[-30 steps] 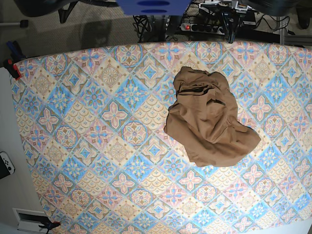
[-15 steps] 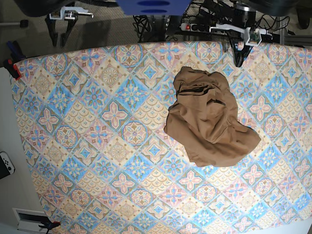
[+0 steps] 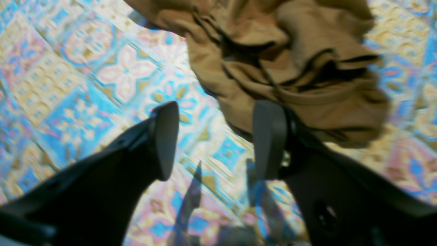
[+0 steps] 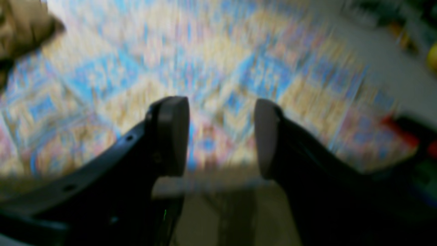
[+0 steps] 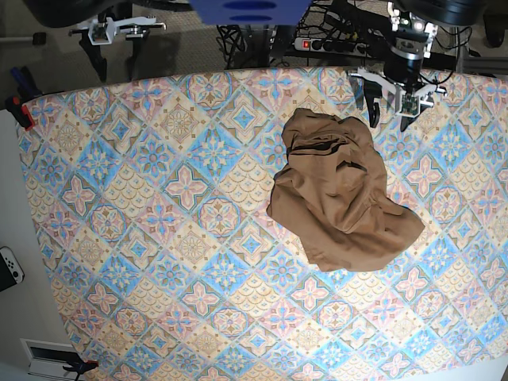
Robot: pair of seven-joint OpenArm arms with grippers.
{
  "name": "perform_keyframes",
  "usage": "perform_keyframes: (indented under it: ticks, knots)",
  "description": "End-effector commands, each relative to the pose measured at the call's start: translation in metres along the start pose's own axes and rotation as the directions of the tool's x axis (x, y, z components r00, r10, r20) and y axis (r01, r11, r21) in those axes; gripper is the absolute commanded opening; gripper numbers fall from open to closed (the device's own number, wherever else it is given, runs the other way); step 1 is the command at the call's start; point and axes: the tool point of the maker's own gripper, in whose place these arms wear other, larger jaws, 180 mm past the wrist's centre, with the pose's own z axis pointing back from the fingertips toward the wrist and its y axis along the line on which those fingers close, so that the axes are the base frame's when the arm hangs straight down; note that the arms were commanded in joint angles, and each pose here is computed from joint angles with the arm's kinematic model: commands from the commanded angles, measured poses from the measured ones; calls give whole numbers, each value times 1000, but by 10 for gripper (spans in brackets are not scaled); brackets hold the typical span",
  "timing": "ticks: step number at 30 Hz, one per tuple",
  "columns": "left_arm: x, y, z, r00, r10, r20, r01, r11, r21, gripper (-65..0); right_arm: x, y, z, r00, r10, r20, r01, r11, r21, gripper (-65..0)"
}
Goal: Layout the t-shirt on the table in an organized manner, then fold the t-shirt properly
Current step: 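Lower the left gripper onto the crumpled brown t-shirt and grasp it, then lift the brown t-shirt with the left gripper and swing it across the table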
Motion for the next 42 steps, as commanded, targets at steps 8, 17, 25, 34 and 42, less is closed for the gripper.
perform_keyframes:
  ticks: [8,17,25,34,42]
  knots:
    - [22,-29,-25,998,-59,-3,59,991,-121,-245,-7,13,2,998,-30,-59,33,998,52,-263]
    - [30,-56,-53,955,-280,-96,251,938,-238,-245,0,13,-23,999,-34,-26,35,998,46,-264]
    - [27,-60,-64,885,-434,-169,389,888,-245,-245,-4,12,-23,998,-32,-49,34,998,45,-264]
    - [14,-71,-90,850,-488,-198,425,858,-287,-261,4,12,-35,999,-34,-8,34,999,42,-264]
    - [5,-89,-98,848,-488,-209,408,850,-332,-561,4,11,-35,999,-32,-8,32,999,39,-264]
